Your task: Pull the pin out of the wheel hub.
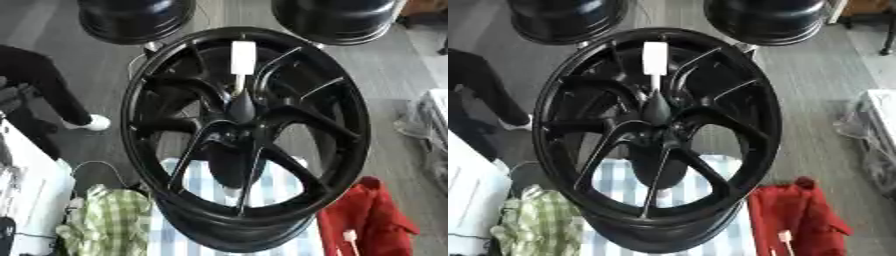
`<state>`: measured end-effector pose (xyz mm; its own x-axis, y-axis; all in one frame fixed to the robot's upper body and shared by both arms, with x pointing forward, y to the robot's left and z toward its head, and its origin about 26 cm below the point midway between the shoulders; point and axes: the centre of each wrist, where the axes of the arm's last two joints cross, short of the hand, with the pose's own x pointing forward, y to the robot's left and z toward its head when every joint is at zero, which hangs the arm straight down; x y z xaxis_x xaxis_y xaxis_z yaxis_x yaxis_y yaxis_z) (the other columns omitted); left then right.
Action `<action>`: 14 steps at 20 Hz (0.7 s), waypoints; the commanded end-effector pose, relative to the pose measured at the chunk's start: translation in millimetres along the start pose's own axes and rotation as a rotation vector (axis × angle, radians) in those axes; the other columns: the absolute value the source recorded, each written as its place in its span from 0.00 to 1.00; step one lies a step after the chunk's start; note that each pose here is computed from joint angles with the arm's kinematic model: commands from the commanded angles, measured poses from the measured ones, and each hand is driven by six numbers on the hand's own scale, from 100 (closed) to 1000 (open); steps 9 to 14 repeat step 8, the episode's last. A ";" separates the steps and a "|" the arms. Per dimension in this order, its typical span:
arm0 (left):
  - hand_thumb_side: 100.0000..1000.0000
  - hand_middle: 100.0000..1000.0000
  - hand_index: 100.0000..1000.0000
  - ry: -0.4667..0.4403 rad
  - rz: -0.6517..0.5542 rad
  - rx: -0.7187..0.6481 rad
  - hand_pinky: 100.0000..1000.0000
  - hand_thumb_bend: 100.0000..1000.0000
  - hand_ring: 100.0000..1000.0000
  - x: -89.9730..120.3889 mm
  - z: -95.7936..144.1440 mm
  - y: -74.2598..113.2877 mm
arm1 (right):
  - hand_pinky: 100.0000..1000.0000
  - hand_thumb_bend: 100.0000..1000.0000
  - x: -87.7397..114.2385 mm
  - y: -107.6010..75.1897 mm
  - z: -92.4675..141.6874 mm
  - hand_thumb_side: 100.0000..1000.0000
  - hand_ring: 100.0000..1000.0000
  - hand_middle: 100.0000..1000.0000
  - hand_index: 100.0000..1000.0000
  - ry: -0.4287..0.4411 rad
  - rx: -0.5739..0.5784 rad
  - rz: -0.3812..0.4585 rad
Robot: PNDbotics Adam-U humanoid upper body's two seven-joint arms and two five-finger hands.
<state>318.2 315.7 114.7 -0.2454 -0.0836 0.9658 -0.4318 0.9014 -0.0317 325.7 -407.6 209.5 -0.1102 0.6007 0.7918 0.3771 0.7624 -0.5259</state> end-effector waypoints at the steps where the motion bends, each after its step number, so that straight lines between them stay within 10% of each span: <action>1: 0.72 0.64 0.72 -0.032 0.006 -0.014 0.70 0.16 0.66 9.1 -2.9 -1.8 | 0.95 0.00 8.1 14.6 -4.6 0.40 0.73 0.75 0.80 -0.042 -0.012 -0.081; 8: 0.72 0.64 0.72 -0.031 0.010 -0.025 0.70 0.16 0.66 9.1 -2.3 -4.2 | 0.95 0.00 -2.8 59.3 -5.5 0.47 0.73 0.75 0.80 -0.013 -0.006 -0.250; 14: 0.72 0.64 0.72 -0.031 0.010 -0.025 0.70 0.16 0.66 9.1 -2.3 -4.2 | 0.95 0.00 -2.8 59.3 -5.5 0.47 0.73 0.75 0.80 -0.013 -0.006 -0.250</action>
